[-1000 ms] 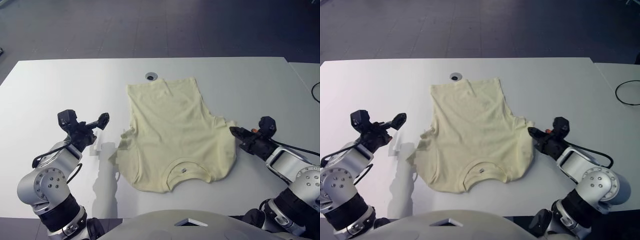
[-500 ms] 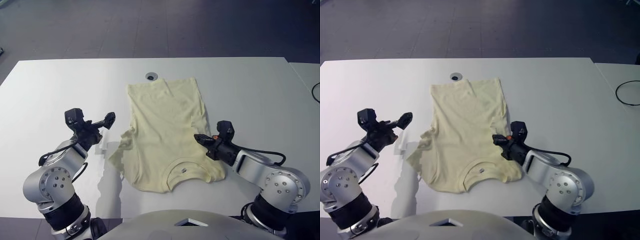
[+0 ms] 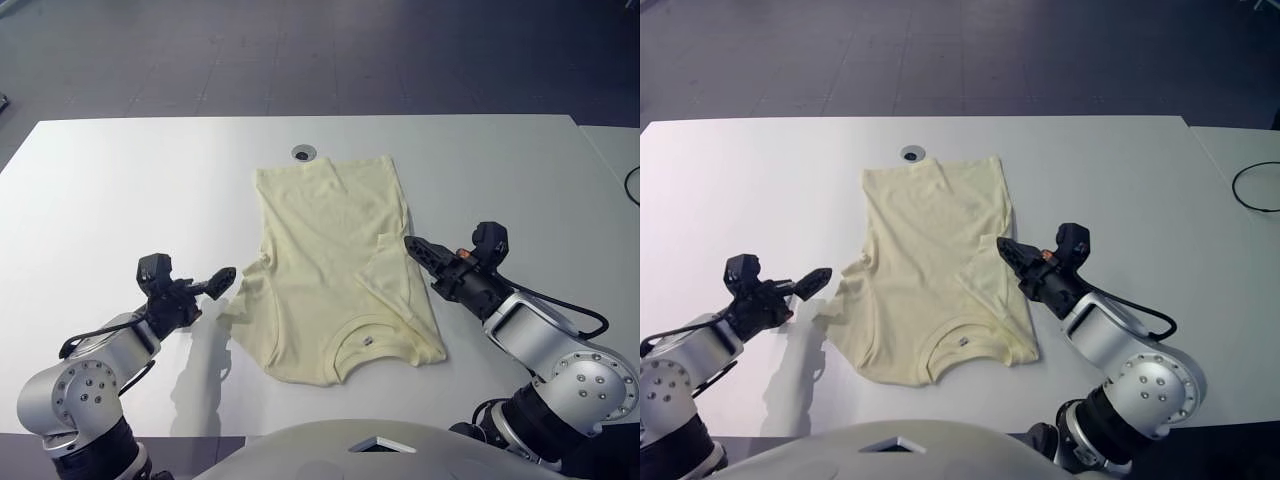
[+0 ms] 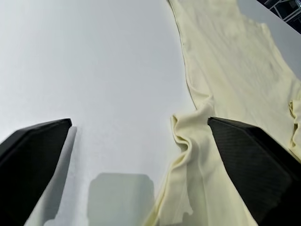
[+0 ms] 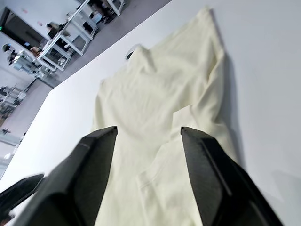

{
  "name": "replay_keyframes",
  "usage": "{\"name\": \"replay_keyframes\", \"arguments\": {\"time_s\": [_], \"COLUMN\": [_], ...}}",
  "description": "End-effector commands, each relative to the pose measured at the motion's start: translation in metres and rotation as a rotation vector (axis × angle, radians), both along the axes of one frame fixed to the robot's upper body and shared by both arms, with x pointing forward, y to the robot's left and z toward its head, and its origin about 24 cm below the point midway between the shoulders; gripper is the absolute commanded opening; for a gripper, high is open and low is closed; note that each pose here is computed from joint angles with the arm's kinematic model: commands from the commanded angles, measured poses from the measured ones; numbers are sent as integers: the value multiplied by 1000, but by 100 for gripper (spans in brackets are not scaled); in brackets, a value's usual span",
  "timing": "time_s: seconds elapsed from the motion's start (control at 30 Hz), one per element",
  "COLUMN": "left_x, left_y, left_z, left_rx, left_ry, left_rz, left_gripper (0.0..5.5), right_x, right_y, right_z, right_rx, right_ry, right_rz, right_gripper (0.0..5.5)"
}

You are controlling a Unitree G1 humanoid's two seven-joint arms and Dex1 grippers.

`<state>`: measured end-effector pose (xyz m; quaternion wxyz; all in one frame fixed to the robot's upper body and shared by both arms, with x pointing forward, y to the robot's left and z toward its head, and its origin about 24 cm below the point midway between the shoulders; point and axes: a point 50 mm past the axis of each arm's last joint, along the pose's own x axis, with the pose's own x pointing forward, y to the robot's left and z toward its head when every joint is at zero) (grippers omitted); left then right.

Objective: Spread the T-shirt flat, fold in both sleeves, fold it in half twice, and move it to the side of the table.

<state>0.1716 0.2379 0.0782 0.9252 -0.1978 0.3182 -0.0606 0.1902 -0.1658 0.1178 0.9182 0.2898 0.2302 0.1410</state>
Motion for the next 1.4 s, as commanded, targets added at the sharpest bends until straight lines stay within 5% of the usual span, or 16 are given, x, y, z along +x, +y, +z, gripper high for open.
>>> {"name": "replay_keyframes", "arguments": {"time_s": [0.03, 0.1, 0.53, 1.1, 1.4], "left_x": [-14, -21, -40, -37, -20], "left_y": [3, 3, -9, -7, 39], "left_z": [-1, -2, -14, -25, -35], "left_rx": [-14, -17, -83, 1, 220], "left_ry": [70, 117, 204, 269, 317], "left_rz": [-97, -168, -297, -299, -186], "left_gripper": [540, 540, 332, 8, 4], "right_x": [-2, -3, -2, 1, 5], "right_y": [7, 5, 2, -3, -10], "right_z": [-5, -5, -7, -8, -5], "right_rx": [71, 70, 62, 60, 56], "right_ry": [24, 23, 43, 61, 65], "right_rz": [-52, -74, -88, -113, -127], "right_gripper": [319, 353, 540, 540, 540]}}
